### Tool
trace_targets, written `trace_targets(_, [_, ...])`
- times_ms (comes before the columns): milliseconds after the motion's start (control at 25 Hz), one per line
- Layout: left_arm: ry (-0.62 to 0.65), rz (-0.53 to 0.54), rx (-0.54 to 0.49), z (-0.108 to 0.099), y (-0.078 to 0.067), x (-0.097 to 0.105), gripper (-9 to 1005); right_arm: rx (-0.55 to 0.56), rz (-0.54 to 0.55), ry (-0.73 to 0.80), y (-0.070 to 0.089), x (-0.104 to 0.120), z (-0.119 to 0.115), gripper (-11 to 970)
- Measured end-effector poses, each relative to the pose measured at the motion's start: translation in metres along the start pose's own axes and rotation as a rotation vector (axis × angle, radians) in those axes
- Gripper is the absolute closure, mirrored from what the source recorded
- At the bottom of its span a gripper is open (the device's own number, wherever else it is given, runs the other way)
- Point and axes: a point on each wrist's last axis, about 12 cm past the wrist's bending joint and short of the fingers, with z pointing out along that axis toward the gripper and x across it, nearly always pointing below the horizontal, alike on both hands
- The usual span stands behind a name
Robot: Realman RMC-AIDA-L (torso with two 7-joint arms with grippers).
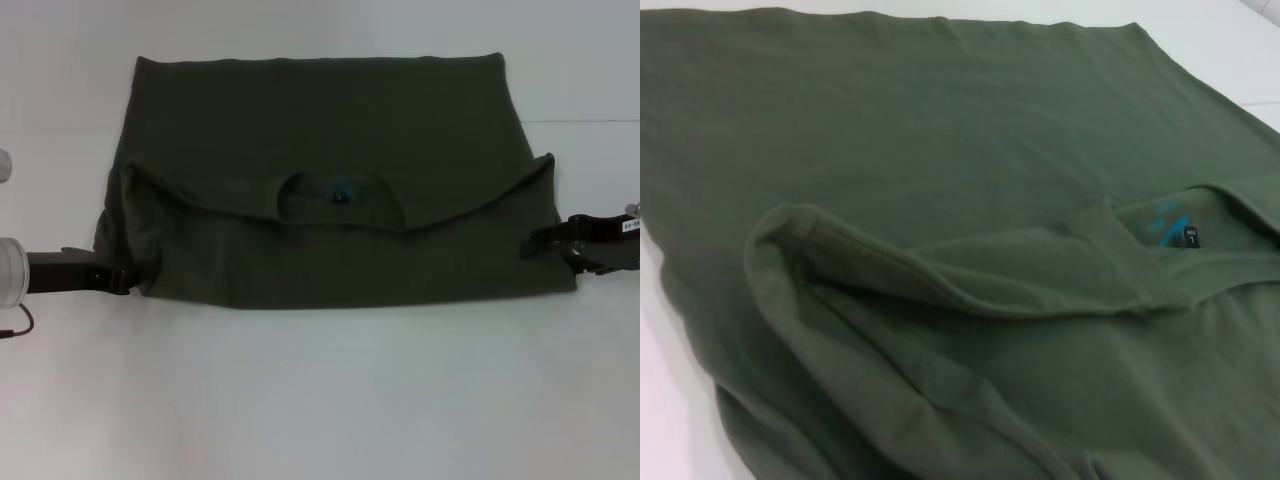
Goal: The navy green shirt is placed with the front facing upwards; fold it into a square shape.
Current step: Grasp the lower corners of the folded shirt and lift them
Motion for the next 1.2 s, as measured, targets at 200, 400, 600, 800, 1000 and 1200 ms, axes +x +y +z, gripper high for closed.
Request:
trace_targets(200, [-0.001,0.002,0.001,0.0,0.0,-0.001,942,-0.005,-0.001,0.009,0.002,0.004,0.005,156])
trace_targets(400, [-0.002,0.003,0.002,0.0,0.0,-0.001,940,-0.011,-0.002,0.016,0.005,0.006,0.009,156])
trace_targets(600, [-0.002,0.003,0.002,0.0,-0.001,-0.001,938,-0.019,-0.006,0.014,0.007,0.007,0.011,177])
trace_targets(800, [-0.001,0.004,0.005,0.001,-0.001,-0.002,936,-0.023,-0.003,0.013,0.007,0.007,0.011,232])
trace_targets(1000, [0.001,0.004,0.012,0.003,-0.003,-0.003,934,-0.021,-0.002,0.015,0.007,0.008,0.012,287])
trace_targets(1200, [0.0,0.005,0.012,0.004,-0.003,-0.003,932,-0.013,-0.015,0.015,0.006,0.008,0.011,455])
